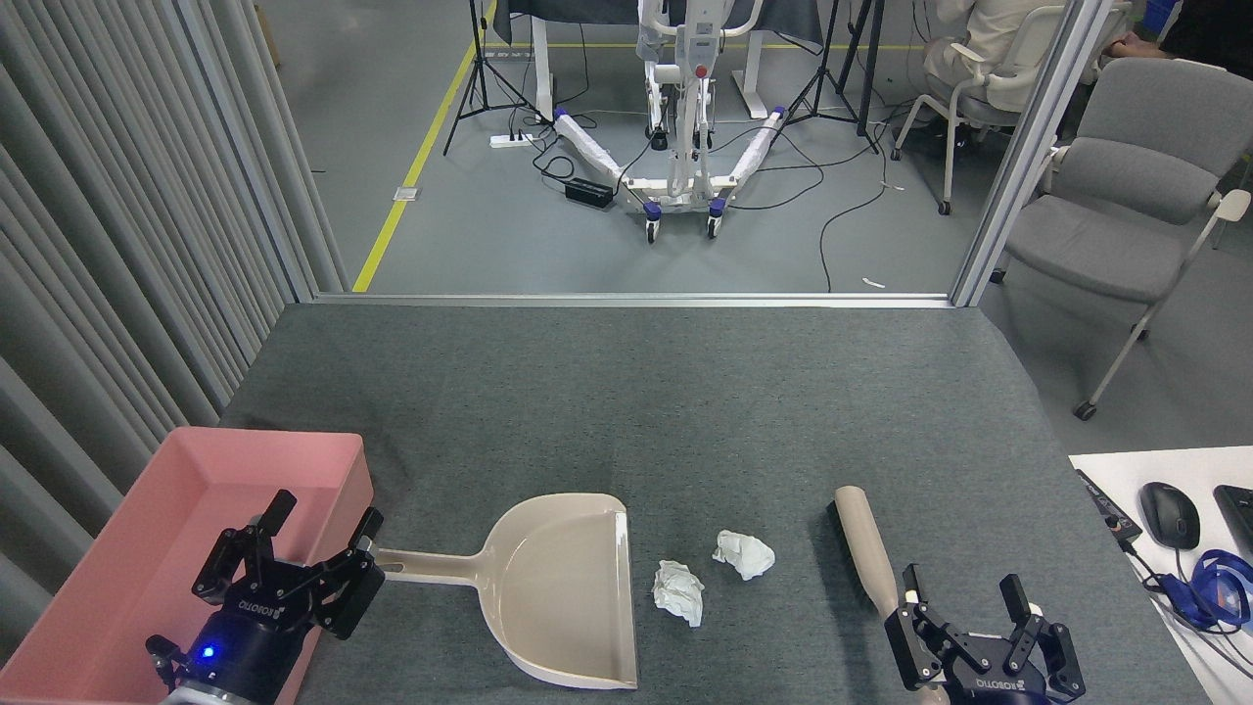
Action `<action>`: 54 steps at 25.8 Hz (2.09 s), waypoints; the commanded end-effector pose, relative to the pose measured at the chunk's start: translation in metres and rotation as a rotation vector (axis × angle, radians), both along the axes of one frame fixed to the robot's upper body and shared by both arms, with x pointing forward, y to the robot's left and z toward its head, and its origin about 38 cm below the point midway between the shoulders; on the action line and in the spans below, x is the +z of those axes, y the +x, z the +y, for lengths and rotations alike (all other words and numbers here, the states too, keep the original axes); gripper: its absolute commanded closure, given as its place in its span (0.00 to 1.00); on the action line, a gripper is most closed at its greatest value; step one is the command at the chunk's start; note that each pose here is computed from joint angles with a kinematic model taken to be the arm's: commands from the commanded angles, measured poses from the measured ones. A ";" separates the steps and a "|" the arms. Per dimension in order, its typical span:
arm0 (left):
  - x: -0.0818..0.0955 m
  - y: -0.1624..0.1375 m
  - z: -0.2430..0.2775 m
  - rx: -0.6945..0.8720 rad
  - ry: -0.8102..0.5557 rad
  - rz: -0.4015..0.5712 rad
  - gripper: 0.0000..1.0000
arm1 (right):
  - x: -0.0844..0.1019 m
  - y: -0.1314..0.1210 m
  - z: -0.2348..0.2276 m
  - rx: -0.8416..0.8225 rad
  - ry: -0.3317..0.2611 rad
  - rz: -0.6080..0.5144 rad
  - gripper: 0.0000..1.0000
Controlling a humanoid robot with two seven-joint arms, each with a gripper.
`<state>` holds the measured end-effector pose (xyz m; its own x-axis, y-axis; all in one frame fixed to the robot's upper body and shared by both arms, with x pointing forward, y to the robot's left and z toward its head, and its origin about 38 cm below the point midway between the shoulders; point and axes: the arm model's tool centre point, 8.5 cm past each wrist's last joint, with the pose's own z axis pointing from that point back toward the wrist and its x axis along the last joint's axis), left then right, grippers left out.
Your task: Sweep and dump garbage into bin
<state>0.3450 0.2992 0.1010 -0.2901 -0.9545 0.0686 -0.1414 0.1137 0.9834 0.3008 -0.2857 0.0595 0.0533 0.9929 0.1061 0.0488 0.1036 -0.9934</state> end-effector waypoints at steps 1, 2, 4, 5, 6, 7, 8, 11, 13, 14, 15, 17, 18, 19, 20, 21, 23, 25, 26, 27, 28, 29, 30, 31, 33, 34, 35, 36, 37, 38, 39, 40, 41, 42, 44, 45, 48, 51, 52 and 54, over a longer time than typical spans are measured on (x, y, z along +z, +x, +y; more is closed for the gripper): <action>-0.001 0.000 0.000 -0.004 -0.003 0.000 0.01 | 0.002 0.000 -0.001 -0.013 -0.011 -0.002 0.03; -0.001 0.000 0.000 -0.004 0.000 0.000 0.01 | 0.003 0.001 -0.002 -0.025 -0.017 0.002 0.03; -0.001 -0.001 0.000 -0.004 -0.001 0.002 0.01 | 0.003 0.001 -0.002 -0.029 -0.025 0.004 0.03; -0.001 -0.001 0.000 -0.006 0.002 0.001 0.01 | 0.003 0.001 -0.002 -0.026 -0.026 0.004 0.03; -0.001 -0.001 0.000 -0.006 0.000 0.001 0.01 | 0.003 0.002 -0.001 -0.022 -0.030 0.003 0.03; -0.001 -0.001 0.001 -0.004 0.001 0.001 0.01 | 0.003 0.002 0.001 -0.016 -0.032 0.004 0.03; -0.002 -0.001 0.001 -0.005 0.002 0.003 0.01 | 0.003 0.002 0.002 -0.013 -0.033 0.003 0.03; -0.005 -0.001 0.002 0.001 0.002 0.012 0.01 | 0.003 0.002 0.003 -0.010 -0.032 0.005 0.03; -0.007 -0.001 0.001 -0.008 -0.001 0.015 0.01 | 0.003 0.002 0.003 -0.007 -0.032 0.003 0.03; -0.006 -0.001 0.000 -0.015 -0.001 0.014 0.01 | 0.003 0.002 0.003 -0.005 -0.034 0.003 0.03; -0.006 -0.002 -0.001 -0.024 -0.002 0.012 0.01 | 0.003 0.002 0.003 -0.002 -0.035 0.002 0.03; -0.007 -0.010 -0.006 -0.057 -0.010 0.017 0.01 | 0.003 0.002 0.003 -0.002 -0.035 0.004 0.03; -0.007 -0.015 -0.010 -0.081 -0.023 0.019 0.01 | 0.003 0.002 0.003 -0.002 -0.035 0.004 0.03; -0.006 -0.017 -0.015 -0.102 -0.053 0.019 0.01 | 0.002 0.002 0.003 -0.002 -0.035 0.005 0.03; -0.005 -0.019 -0.020 -0.118 -0.103 0.022 0.01 | 0.001 0.001 0.003 -0.002 -0.036 0.009 0.03; -0.009 -0.022 -0.026 -0.132 -0.172 0.038 0.01 | 0.000 0.001 0.004 -0.001 -0.033 0.015 0.03; -0.011 -0.029 -0.032 -0.145 -0.268 0.058 0.01 | -0.004 -0.001 0.008 0.010 -0.028 0.038 0.02; -0.011 -0.031 -0.041 -0.165 -0.315 0.067 0.01 | -0.006 -0.001 0.015 0.027 -0.024 0.047 0.02; -0.013 -0.031 -0.045 -0.173 -0.332 0.075 0.01 | -0.006 -0.002 0.015 0.028 -0.024 0.047 0.02; -0.015 -0.032 -0.049 -0.175 -0.362 0.083 0.01 | -0.007 -0.002 0.015 0.028 -0.024 0.048 0.02; -0.017 -0.033 -0.053 -0.183 -0.401 0.094 0.01 | -0.008 -0.003 0.016 0.029 -0.022 0.050 0.02; -0.018 -0.034 -0.057 -0.189 -0.442 0.103 0.01 | -0.010 -0.005 0.016 0.028 -0.022 0.056 0.02; -0.020 -0.035 -0.062 -0.197 -0.478 0.114 0.01 | -0.012 -0.006 0.016 0.027 -0.020 0.062 0.02; -0.022 -0.036 -0.067 -0.207 -0.505 0.125 0.01 | -0.012 -0.007 0.016 0.028 -0.022 0.064 0.02; -0.026 -0.038 -0.073 -0.205 -0.536 0.147 0.02 | -0.016 -0.010 0.020 0.036 -0.018 0.075 0.02; -0.030 -0.039 -0.075 -0.200 -0.555 0.157 0.02 | -0.019 -0.012 0.023 0.044 -0.016 0.083 0.02; -0.037 -0.042 -0.077 -0.186 -0.568 0.177 0.02 | -0.020 -0.013 0.024 0.045 -0.014 0.088 0.02; -0.044 -0.043 -0.077 -0.175 -0.580 0.194 0.02 | -0.021 -0.015 0.025 0.044 -0.012 0.091 0.02; -0.048 -0.043 -0.076 -0.165 -0.590 0.205 0.03 | -0.023 -0.016 0.025 0.045 -0.015 0.097 0.02; -0.053 -0.043 -0.074 -0.152 -0.612 0.222 0.03 | -0.027 -0.020 0.024 0.044 -0.015 0.109 0.02; -0.060 -0.044 -0.071 -0.133 -0.639 0.243 0.03 | -0.030 -0.022 0.025 0.044 -0.014 0.119 0.02; -0.067 -0.043 -0.067 -0.106 -0.670 0.264 0.03 | -0.033 -0.023 0.025 0.045 -0.015 0.128 0.02; -0.071 -0.042 -0.064 -0.082 -0.694 0.280 0.03 | -0.034 -0.024 0.025 0.041 -0.014 0.131 0.02; -0.074 -0.041 -0.062 -0.070 -0.707 0.289 0.03 | -0.036 -0.026 0.027 0.039 -0.008 0.137 0.02; -0.076 -0.039 -0.061 -0.060 -0.707 0.293 0.02 | -0.044 -0.031 0.028 0.031 0.001 0.158 0.02; -0.076 -0.036 -0.061 -0.056 -0.706 0.295 0.02 | -0.048 -0.033 0.028 0.030 0.002 0.172 0.02; -0.086 -0.033 -0.061 -0.027 -0.714 0.319 0.02 | -0.056 -0.037 0.027 0.028 0.002 0.193 0.02; -0.095 -0.027 -0.063 -0.012 -0.746 0.333 0.02 | -0.060 -0.039 0.027 0.026 0.005 0.205 0.02; -0.094 -0.025 -0.062 -0.010 -0.762 0.331 0.02 | -0.063 -0.040 0.029 0.024 0.011 0.214 0.02; -0.095 -0.023 -0.060 0.000 -0.794 0.337 0.02 | -0.070 -0.042 0.029 0.019 0.016 0.234 0.02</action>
<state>0.3182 0.2378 0.0092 -0.1534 -0.6154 0.7731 0.1468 0.7595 0.6337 0.2615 -0.2578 -0.0019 0.0514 0.9933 0.1036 -0.1617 0.1106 -0.9806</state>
